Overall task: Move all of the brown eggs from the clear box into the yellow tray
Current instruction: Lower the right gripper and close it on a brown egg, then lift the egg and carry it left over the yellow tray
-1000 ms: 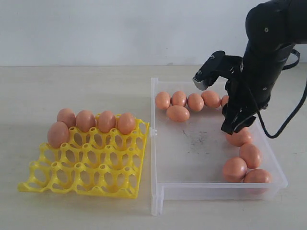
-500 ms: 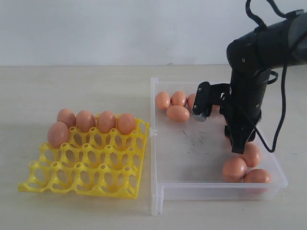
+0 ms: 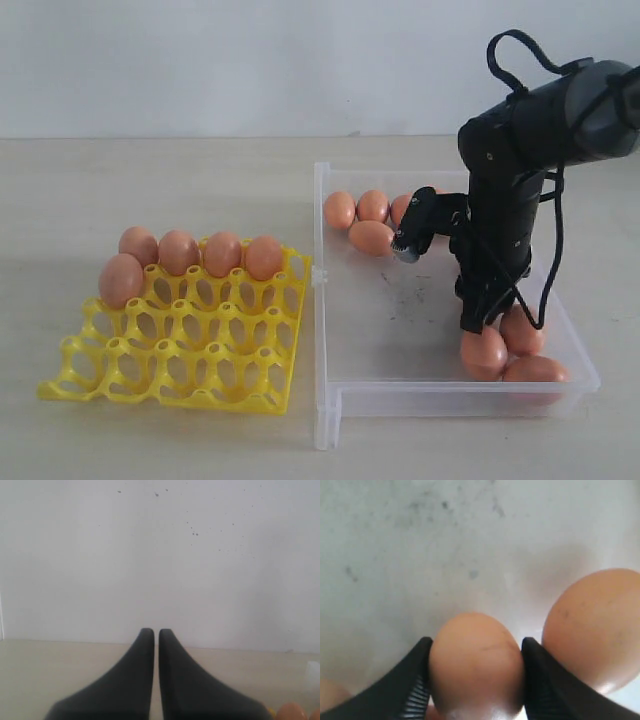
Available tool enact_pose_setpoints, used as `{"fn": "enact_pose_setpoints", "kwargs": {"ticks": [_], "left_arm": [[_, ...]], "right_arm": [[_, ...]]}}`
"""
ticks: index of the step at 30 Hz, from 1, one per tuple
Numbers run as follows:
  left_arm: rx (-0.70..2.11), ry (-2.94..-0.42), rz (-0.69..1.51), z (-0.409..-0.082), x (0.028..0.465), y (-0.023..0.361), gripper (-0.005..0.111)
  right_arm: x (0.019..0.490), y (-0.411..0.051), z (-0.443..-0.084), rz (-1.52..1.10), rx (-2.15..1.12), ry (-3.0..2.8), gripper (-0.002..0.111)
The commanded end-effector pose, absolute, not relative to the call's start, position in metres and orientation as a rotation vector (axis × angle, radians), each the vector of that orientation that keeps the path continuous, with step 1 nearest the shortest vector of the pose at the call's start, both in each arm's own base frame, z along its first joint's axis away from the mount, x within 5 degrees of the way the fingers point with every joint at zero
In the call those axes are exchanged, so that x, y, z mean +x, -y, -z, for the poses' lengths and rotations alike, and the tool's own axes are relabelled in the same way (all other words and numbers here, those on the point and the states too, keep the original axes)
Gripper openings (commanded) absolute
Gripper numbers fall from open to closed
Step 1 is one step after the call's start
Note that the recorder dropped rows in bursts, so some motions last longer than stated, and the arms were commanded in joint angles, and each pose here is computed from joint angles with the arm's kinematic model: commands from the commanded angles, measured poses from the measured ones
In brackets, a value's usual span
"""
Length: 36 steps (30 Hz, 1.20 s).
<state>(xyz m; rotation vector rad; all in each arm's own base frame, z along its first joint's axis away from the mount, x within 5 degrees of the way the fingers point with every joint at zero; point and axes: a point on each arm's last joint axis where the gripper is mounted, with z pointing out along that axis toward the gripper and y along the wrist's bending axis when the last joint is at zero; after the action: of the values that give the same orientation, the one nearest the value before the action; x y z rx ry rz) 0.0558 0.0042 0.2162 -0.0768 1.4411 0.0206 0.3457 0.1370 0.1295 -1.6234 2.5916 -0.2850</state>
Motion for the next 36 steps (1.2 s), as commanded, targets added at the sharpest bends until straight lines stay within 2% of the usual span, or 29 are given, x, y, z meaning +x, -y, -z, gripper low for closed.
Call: {"fn": "enact_pose_setpoints", "kwargs": {"ticks": [1,10,20,23,31,36], "left_arm": [[-0.076,-1.432,-0.018,-0.218,0.055,-0.004,0.004],[-0.076,-1.432,-0.018,-0.218,0.055,-0.004,0.004],[-0.076,-1.432,-0.018,-0.218,0.055,-0.004,0.004],[-0.076,-1.432,-0.018,-0.218,0.055,-0.004,0.004],[-0.076,-1.432,-0.018,-0.218,0.055,-0.004,0.004],[-0.076,-1.432,-0.018,-0.218,0.055,-0.004,0.004]], "right_arm": [[0.358,-0.144,-0.127,0.213,-1.251,-2.605,0.0],[0.354,-0.156,-0.134,-0.146,-0.616,-2.322,0.0],[0.286,-0.139,-0.15,-0.559,-0.297,-1.584,0.0],[0.279,-0.148,-0.147,-0.656,-0.387,-1.592,0.0],[0.275,-0.194,-0.172,-0.866,-1.006,-1.295,0.0],[0.292,-0.206,-0.18,-0.89,-1.085,-1.212,0.0]]}}
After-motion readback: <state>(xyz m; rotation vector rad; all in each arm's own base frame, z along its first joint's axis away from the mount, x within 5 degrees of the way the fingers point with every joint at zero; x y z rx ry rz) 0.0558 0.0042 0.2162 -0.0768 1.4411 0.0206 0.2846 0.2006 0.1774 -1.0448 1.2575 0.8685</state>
